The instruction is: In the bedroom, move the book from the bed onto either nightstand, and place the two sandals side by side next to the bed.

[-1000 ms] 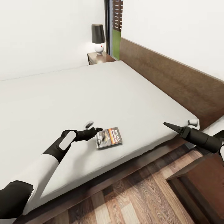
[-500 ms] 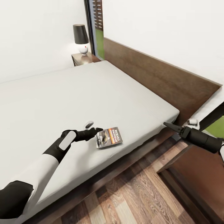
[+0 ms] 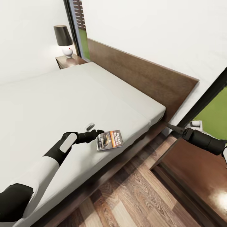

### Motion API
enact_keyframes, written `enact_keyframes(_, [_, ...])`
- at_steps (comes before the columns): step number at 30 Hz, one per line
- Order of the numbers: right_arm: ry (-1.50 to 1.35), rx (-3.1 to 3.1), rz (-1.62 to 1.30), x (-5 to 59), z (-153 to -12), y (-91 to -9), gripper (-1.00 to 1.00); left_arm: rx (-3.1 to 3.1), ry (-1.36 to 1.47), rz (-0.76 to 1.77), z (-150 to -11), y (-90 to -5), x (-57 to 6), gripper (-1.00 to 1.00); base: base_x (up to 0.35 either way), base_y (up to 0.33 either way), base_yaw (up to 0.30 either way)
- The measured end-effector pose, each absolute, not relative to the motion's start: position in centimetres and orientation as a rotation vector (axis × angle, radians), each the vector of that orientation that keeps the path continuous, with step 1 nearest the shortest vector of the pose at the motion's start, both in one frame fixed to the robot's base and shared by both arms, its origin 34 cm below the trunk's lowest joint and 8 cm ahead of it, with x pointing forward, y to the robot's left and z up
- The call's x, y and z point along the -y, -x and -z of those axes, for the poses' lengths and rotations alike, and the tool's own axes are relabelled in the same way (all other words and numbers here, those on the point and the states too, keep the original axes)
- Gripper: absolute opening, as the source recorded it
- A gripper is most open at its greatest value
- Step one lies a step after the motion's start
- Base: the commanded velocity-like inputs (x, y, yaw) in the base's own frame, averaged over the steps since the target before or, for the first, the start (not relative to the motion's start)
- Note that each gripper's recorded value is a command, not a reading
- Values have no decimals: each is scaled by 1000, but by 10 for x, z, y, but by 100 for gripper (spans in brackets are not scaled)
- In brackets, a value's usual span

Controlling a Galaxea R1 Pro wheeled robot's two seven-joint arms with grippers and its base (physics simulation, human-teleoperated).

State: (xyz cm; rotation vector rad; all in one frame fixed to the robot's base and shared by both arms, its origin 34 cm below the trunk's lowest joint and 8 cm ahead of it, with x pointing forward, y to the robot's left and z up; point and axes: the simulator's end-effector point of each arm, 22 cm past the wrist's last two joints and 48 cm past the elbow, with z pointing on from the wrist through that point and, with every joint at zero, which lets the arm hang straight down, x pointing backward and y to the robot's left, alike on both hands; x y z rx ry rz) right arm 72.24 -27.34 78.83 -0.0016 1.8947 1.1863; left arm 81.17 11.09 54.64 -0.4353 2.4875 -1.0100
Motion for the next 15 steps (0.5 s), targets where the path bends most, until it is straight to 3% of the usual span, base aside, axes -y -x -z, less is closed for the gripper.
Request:
enact_keyframes(6, [3,-1896,-1188,272,-788,-722,100,-2489,437,1007,-545,-811,-113,100,0,0,-213])
enact_keyframes(15, [4,-1898,-1188,272,-787,-722,100,-2489,442,1007,-545,-811,-115,100,0,0,-31])
